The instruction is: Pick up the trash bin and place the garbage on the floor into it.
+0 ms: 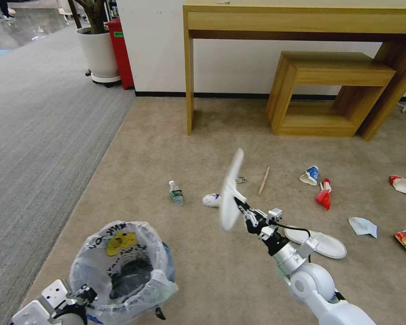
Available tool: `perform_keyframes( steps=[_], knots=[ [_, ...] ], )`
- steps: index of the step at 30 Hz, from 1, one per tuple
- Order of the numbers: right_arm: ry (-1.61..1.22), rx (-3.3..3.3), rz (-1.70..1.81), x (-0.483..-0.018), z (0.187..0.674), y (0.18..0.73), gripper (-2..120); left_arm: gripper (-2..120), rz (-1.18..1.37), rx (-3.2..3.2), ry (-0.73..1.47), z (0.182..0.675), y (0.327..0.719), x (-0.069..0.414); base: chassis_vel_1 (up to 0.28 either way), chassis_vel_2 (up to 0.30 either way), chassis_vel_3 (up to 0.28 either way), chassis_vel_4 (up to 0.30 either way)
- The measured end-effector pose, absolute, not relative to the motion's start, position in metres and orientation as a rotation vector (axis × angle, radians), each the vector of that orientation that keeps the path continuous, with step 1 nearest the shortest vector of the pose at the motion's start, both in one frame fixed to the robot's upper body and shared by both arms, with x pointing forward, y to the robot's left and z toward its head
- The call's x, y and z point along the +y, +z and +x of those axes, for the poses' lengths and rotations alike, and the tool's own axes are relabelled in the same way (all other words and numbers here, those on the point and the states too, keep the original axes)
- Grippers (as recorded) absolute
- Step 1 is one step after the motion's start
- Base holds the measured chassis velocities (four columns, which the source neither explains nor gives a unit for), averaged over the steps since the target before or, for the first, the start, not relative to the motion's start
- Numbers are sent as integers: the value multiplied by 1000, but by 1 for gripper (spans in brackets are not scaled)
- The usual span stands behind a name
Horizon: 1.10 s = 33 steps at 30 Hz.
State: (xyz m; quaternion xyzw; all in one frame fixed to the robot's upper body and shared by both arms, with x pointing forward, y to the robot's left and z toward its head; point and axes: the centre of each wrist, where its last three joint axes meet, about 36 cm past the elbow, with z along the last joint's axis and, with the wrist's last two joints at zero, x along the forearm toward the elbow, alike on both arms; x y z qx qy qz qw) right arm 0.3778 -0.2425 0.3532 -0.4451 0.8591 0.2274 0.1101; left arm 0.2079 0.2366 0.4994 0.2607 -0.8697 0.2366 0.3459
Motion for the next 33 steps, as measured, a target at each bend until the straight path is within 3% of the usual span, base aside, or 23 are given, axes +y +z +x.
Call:
perform_keyframes(
  steps=[11,18,33],
  knots=[
    [707,2257,-1555,-179,424,371,0,0,475,-2343,663,224,506,213,0,0,0,0],
    [634,2191,-1706,-128,456,380,0,0,369,-2405,563,227,508,210,0,0,0,0],
    [463,2163,-1834,-91,460,349,0,0,344,-2396,539,227,508,215,0,0,0,0]
  ],
)
